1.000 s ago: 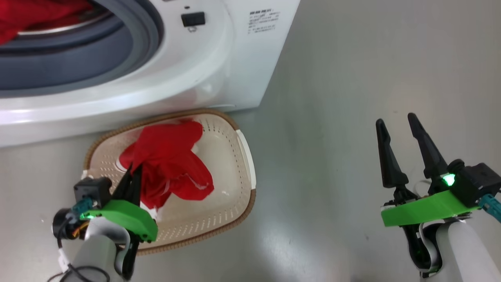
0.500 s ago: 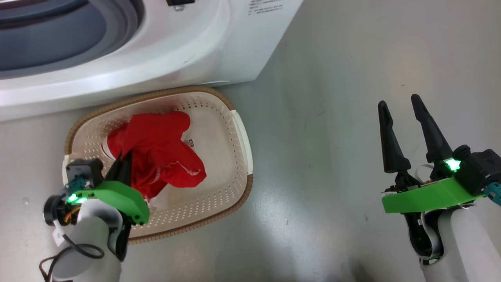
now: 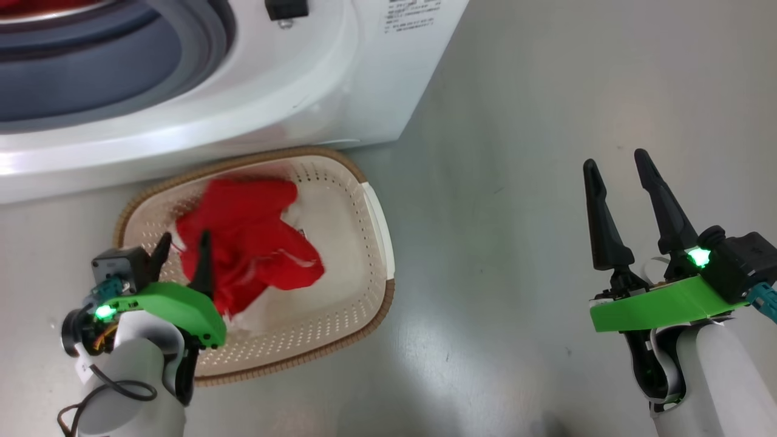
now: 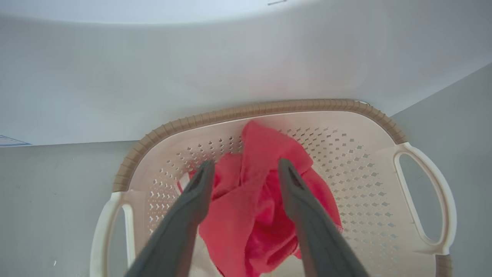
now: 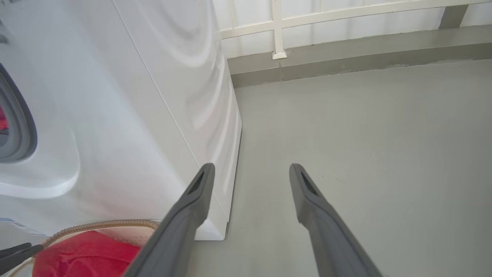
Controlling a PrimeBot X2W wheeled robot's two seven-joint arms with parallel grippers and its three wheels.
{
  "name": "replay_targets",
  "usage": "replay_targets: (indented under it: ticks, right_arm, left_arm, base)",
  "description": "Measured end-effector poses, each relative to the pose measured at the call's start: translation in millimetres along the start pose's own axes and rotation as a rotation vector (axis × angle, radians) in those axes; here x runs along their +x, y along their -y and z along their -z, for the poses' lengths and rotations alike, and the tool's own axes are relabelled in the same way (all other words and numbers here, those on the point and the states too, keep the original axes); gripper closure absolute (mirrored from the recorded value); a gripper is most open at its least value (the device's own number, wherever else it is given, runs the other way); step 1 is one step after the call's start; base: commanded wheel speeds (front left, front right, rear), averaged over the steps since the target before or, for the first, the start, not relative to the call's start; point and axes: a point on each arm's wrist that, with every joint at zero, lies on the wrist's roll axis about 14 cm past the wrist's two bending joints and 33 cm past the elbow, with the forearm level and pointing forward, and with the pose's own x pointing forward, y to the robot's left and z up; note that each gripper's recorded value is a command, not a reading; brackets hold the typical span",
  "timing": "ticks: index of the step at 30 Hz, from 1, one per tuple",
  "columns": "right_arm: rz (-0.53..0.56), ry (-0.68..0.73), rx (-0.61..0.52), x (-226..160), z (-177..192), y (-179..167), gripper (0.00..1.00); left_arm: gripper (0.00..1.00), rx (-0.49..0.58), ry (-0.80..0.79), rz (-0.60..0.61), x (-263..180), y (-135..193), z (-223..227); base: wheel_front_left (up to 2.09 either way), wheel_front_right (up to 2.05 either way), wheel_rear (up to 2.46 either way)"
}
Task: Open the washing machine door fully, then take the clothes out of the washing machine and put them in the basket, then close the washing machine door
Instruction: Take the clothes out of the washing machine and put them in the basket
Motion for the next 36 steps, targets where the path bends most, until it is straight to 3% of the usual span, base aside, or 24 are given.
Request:
replay_targets:
  ticks: [13, 36]
  right_arm:
    - [-0.041, 0.052, 0.002, -10, -26, -18, 0.0]
    - [-0.143, 0.124, -0.007, -38, -61, -55, 0.0]
  left_arm:
    - [0.0, -0.019, 0.095, -0.01, -34, 2, -26]
    - [0.0, -0.012, 0.505, -0.022, -126, -7, -133]
  base:
    - [0.0, 0.0, 0.0]
    - [0.0, 0.0, 0.0]
